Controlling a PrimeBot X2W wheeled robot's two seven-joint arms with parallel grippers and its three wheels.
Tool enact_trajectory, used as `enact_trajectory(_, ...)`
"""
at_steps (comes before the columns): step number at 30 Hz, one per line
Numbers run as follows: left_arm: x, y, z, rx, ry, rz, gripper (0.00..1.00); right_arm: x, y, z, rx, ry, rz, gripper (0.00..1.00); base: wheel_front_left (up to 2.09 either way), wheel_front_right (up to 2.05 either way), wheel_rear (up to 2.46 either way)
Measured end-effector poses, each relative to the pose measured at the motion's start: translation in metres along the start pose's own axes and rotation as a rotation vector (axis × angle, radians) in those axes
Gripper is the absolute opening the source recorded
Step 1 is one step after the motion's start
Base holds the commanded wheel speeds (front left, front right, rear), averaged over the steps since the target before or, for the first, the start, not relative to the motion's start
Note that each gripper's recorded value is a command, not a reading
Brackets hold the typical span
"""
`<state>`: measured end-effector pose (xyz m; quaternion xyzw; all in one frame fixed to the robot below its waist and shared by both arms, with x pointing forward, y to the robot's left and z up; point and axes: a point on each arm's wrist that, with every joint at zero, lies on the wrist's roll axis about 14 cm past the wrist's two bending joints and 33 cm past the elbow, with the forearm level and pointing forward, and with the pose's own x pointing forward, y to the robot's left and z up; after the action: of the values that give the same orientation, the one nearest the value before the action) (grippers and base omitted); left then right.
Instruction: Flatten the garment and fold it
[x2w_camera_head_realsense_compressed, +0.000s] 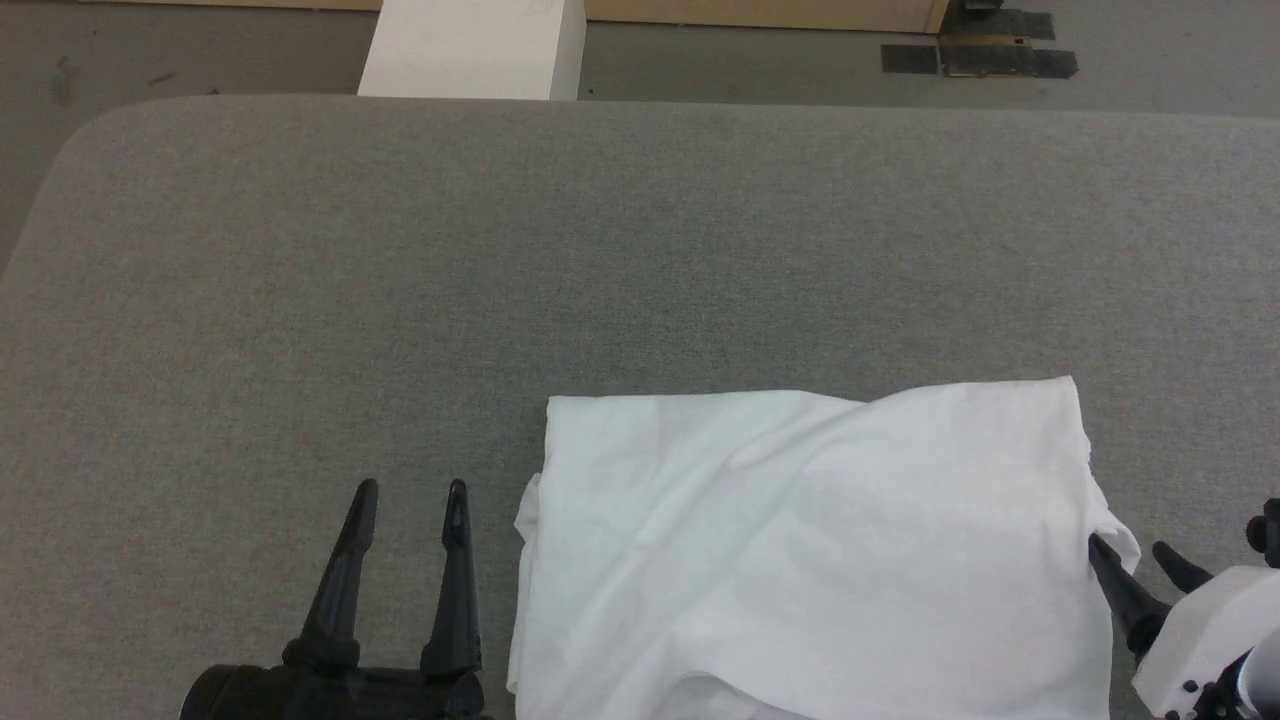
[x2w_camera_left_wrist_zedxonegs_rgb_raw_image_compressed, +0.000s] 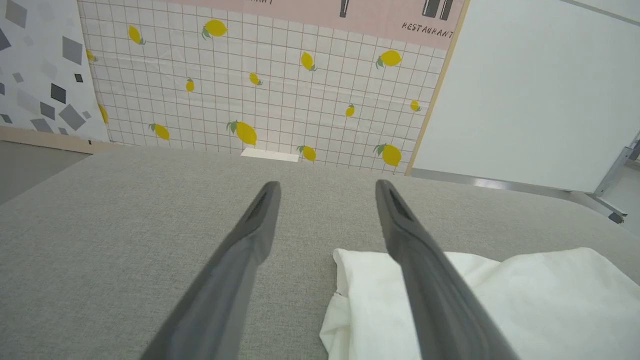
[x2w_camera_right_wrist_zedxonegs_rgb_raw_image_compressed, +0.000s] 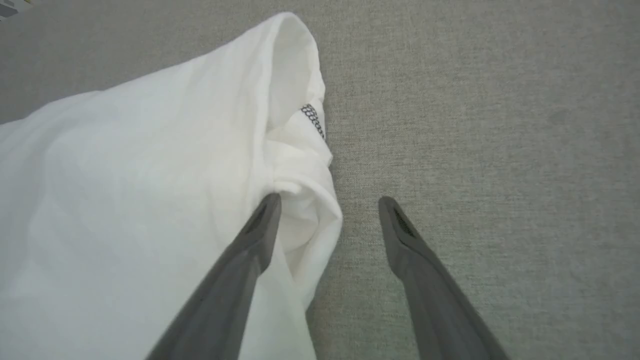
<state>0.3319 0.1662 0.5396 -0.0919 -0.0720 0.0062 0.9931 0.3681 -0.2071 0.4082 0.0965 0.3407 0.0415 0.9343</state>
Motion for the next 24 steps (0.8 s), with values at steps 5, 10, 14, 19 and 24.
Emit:
enact_trajectory(5,-0.001,0.004,-0.008,0.002,0.026,0.013,1.0,0.016,0.017,-0.012,0.05,0.051,0.067,1.0,0.0,0.0,0.0)
enact_trajectory(10,-0.001,0.004,-0.016,-0.005,0.051,0.01,1.0,0.026,0.031,-0.027,0.089,0.114,0.116,1.0,0.0,0.0,0.0)
enact_trajectory(14,0.001,0.002,-0.019,-0.011,0.056,0.005,1.0,0.031,0.032,-0.029,0.093,0.132,0.121,0.79,0.0,0.0,0.0)
enact_trajectory(19,0.003,0.0,-0.022,-0.018,0.062,-0.002,1.0,0.036,0.027,-0.024,0.103,0.112,0.102,0.0,0.0,0.0,0.0)
enact_trajectory(24,0.004,-0.002,-0.021,-0.021,0.055,-0.01,1.0,0.032,0.009,-0.013,0.122,0.058,0.049,0.0,0.0,0.0,0.0)
